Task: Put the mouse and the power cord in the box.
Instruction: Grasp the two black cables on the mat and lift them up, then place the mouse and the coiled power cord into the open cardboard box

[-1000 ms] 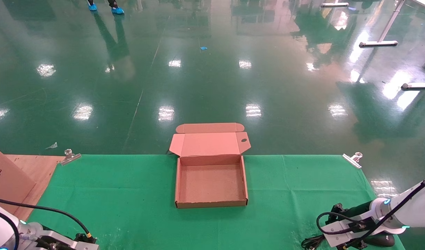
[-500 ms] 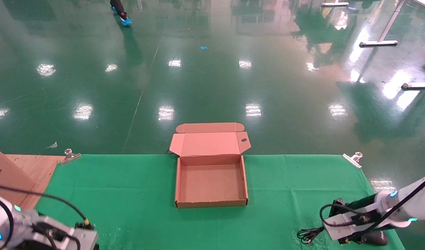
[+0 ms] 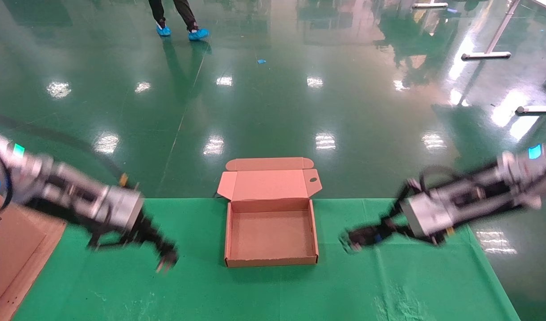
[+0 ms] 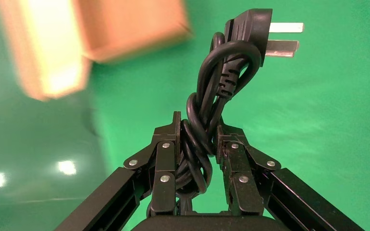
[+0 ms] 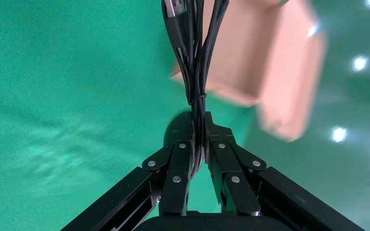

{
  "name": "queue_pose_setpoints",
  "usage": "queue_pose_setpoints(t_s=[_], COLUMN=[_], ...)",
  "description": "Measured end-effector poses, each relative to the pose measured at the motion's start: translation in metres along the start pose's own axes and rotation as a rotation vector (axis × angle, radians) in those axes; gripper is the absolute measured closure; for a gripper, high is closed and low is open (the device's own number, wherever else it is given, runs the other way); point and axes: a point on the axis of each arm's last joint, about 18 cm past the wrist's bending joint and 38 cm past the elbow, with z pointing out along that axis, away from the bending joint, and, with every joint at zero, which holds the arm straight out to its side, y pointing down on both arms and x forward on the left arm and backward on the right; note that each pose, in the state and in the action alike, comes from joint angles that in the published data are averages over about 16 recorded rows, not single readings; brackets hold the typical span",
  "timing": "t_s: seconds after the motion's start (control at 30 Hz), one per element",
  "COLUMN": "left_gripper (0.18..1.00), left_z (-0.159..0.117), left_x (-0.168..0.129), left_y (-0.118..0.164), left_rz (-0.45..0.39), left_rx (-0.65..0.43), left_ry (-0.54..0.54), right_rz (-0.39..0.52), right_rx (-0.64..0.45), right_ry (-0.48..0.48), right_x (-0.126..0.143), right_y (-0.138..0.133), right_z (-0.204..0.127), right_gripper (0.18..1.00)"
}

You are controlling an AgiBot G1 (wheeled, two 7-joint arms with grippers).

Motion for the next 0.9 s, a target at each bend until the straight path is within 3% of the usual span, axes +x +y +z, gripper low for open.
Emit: queue_pose_setpoints(t_s=[0.27, 0.5, 0.7, 0.9], left_gripper=[0.874, 0.874, 0.874, 0.874], left_z=[-0.037, -0.044, -0.015, 0.044], left_x=[-0.059, -0.078, -0.087, -0.097], left_y=[-0.061, -0.085, -0.086, -0.083], left_rz=[0.086, 0.133, 0.154, 0.11], left_rx=[0.027, 0.059, 0.072, 0.062], left_ry=[-0.109, -0.16, -0.231, -0.358], right_rz=[-0.072, -0.09, -0.08, -0.054], right_rx=[0.05, 0.063, 0.072, 0.077], right_ry=[0.079, 0.103, 0.103, 0.096], right_x=[0.065, 0.087, 0.086, 0.074], right_y=[-0.053, -0.074, -0.074, -0.063], right_z=[-0.023, -0.027, -0.029, -0.03], right_gripper=[0.968, 0.968, 0.968, 0.968])
